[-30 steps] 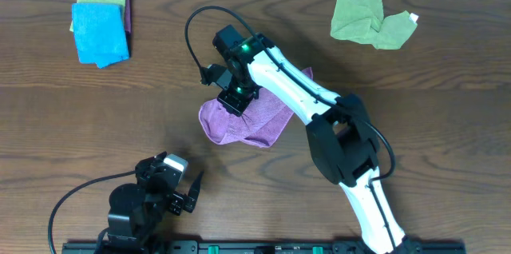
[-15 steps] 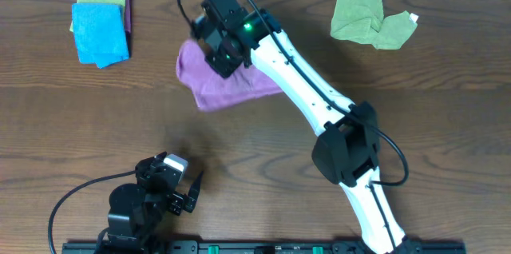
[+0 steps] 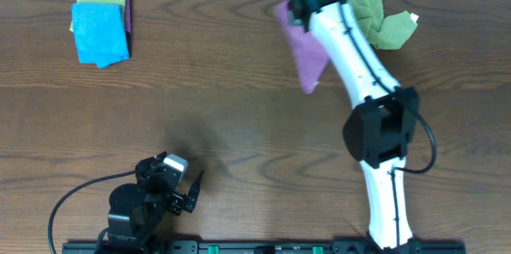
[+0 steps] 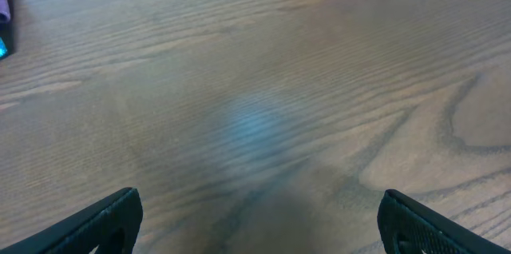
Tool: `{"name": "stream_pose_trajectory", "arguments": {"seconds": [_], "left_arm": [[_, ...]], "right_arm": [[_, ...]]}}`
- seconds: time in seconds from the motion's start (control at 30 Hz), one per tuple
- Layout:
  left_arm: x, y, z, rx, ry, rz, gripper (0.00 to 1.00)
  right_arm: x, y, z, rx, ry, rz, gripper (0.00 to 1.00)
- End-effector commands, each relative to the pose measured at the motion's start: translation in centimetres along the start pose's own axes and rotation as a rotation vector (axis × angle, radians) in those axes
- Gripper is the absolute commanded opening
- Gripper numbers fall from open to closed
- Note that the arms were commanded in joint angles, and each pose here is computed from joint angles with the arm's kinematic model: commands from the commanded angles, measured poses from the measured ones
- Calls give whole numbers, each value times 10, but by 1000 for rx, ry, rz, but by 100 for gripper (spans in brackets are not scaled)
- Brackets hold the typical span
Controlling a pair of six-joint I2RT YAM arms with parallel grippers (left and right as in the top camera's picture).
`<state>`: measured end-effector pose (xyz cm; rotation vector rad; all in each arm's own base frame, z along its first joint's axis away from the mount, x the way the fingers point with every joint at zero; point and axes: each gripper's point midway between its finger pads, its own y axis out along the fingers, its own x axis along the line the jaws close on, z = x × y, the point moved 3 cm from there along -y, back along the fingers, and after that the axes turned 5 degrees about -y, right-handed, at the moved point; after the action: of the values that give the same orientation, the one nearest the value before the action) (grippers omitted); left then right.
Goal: Fold the cloth
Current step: 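Regrasp a purple cloth corner with the right gripper and spread it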
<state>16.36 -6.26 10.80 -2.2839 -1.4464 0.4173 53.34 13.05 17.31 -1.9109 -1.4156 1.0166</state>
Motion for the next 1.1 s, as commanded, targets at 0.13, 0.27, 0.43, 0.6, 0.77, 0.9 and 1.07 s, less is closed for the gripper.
{"name": "stream_pose_trajectory", "arguments": {"seconds": [0.13,0.27,0.43,0.6,0.77,0.9,1.07], "left_arm": [[0,1,2,1,-7,3,95],[0,1,2,1,-7,2,95],[0,1,2,1,-7,2,95],[0,1,2,1,-7,3,95],[0,1,2,1,-7,3,95],[0,1,2,1,-7,3,95],[0,1,2,1,-7,3,95]], "right_arm": [[31,-24,-6,-6,-93,-207,2],[101,-63,35,156,-237,-664,2],[151,-115,92,268,-498,-943,71],[140,-99,95,227,-601,-738,93],[111,-71,79,205,-576,-579,79],[99,-37,87,254,-586,-564,76],[107,-17,115,324,-688,-674,70]]}}
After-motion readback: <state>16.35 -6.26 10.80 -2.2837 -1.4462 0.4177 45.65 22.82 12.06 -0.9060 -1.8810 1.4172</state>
